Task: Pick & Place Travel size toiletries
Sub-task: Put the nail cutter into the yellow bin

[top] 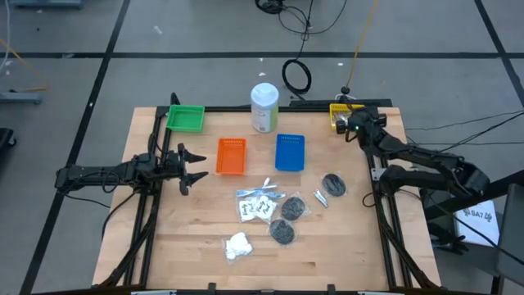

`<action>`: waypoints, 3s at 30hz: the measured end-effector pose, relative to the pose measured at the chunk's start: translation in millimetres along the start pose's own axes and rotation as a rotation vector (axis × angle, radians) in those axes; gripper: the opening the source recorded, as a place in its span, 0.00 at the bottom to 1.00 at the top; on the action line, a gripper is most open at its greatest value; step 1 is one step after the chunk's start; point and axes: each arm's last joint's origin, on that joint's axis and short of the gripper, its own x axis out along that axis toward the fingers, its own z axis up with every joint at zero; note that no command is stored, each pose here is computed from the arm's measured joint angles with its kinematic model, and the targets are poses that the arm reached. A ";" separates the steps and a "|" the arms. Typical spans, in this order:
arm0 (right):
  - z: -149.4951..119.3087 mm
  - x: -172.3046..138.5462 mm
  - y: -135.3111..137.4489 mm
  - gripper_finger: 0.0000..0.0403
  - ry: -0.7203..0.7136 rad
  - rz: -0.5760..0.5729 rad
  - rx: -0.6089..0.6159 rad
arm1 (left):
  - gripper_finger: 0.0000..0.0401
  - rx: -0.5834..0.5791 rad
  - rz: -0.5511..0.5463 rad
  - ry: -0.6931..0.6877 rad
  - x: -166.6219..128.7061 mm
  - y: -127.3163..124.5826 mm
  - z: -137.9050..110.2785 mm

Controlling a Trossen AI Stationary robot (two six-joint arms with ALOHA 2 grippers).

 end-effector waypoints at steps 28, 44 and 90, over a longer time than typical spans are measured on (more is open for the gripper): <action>28.2 -113.7 61.4 0.41 -0.210 1.791 0.113 | 0.68 0.000 0.000 0.001 0.0 0.0 -0.1; -57.9 -234.6 88.4 0.41 0.358 1.142 -0.326 | 0.68 0.000 0.000 0.001 0.0 0.0 -0.2; -120.1 -190.8 105.1 0.10 0.578 0.812 -0.531 | 0.68 0.000 0.000 0.001 0.0 0.0 -0.1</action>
